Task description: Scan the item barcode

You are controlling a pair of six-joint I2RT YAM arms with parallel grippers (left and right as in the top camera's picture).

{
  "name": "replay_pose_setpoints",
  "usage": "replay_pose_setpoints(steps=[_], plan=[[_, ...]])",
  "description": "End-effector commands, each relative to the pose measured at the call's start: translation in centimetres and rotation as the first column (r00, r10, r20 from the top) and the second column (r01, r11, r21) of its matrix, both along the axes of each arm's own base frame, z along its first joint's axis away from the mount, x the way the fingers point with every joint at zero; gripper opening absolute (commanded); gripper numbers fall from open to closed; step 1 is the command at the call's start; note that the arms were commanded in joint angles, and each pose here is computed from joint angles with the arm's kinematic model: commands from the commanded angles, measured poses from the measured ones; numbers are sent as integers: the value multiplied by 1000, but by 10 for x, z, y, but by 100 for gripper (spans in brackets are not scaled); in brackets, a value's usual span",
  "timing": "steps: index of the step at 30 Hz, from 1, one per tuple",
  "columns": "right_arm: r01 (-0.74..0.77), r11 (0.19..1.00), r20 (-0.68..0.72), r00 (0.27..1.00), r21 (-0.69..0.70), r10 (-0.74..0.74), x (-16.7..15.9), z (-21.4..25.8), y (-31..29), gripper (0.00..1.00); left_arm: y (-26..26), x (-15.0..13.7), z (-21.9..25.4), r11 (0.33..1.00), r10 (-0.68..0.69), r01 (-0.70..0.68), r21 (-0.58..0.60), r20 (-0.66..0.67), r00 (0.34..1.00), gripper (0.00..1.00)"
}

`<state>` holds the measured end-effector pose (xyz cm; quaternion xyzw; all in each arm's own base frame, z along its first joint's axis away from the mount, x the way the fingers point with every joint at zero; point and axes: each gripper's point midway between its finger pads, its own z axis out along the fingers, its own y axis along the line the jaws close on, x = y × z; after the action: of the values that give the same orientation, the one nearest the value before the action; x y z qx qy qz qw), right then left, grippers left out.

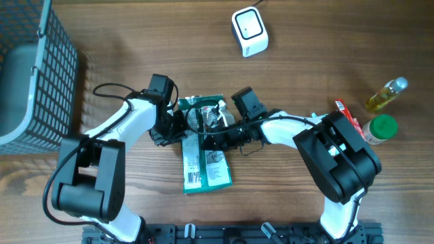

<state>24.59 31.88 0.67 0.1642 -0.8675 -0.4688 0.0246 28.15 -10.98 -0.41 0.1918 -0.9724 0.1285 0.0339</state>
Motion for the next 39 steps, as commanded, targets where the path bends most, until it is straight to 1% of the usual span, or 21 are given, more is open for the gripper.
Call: replay_pose_setpoints(steps=[1, 3, 4, 6, 8, 10, 11, 13, 15, 18, 20, 23, 24, 25, 27, 28, 29, 30, 31, 35, 39], plan=[[16, 998, -9, 1000, -56, -17, -3, -19, -6, 35, 10, -15, -26, 998, -18, 22, 67, -64, 998, 12], [16, 999, 0, 1000, -50, -16, -1, -18, -5, 23, 10, -15, -26, 998, -18, 22, 67, -64, 998, 12], [16, 999, 4, 1000, -48, -15, 0, -18, -5, 20, 10, -14, -26, 998, -18, 22, 67, -63, 998, 11], [16, 999, 13, 1000, -42, -16, 1, -17, -4, 18, 10, -14, -26, 998, -18, 22, 66, -60, 998, 4], [18, 999, 17, 1000, -38, -18, 2, -17, -3, 15, 9, -14, -26, 998, -18, 22, 65, -59, 998, 4], [26, 999, 9, 1000, -40, -26, 3, -17, -3, 13, 9, -10, -21, 998, -17, 20, 62, -41, 999, 7], [37, 998, -5, 999, -43, -38, 3, -17, -4, 12, 8, -6, -16, 998, -17, 18, 58, -21, 1000, 6], [67, 996, -38, 997, -51, -69, 5, -16, -5, 5, 8, 7, 0, 999, -10, 8, 49, 40, 999, 7], [51, 998, -43, 998, -23, -52, 4, -12, -4, 4, 12, 24, 24, 999, 6, -12, 46, 129, 992, 8], [-25, 998, 10, 1000, 58, 25, 1, -2, -1, 4, 23, 47, 63, 997, 30, -48, 63, 268, 963, 11], [-43, 997, 54, 998, 71, 39, 5, 3, 0, 4, 39, 58, 89, 990, 45, -91, 110, 362, 931, 13], [-52, 996, 151, 988, 66, 42, 19, 21, 2, 4, 69, 64, 116, 964, 74, -181, 194, 459, 885, 15], [-72, 995, 203, 978, 67, 57, 24, 31, 3, 4, 76, 65, 122, 955, 81, -204, 213, 477, 875, 17], [-92, 994, 259, 963, 62, 73, 29, 44, 4, 4, 87, 66, 128, 941, 90, -238, 240, 500, 861, 24], [-139, 990, 393, 913, 37, 114, 41, 79, 5, 4, 100, 66, 135, 923, 101, -276, 270, 521, 847, 54], [-156, 987, 436, 891, 24, 130, 45, 91, 5, 4, 103, 67, 135, 917, 104, -286, 279, 524, 845, 66], [-175, 985, 506, 848, -15, 158, 51, 112, 3, 4, 107, 67, 136, 910, 107, -298, 289, 528, 842, 77], [-183, 982, 541, 822, -43, 177, 55, 125, 1, 4, 111, 68, 135, 904, 112, -307, 297, 530, 840, 95], [-199, 977, 584, 784, -81, 208, 58, 142, -2, 4, 112, 68, 135, 902, 115, -312, 299, 531, 839, 100], [-266, 941, 714, 616, -207, 331, 68, 217, -11, 4, 113, 69, 134, 902, 116, -312, 299, 528, 841, 100], [-239, 882, 802, 368, -407, 470, 79, 290, -36, 4, 113, 69, 134, 901, 116, -313, 299, 528, 841, 100]])
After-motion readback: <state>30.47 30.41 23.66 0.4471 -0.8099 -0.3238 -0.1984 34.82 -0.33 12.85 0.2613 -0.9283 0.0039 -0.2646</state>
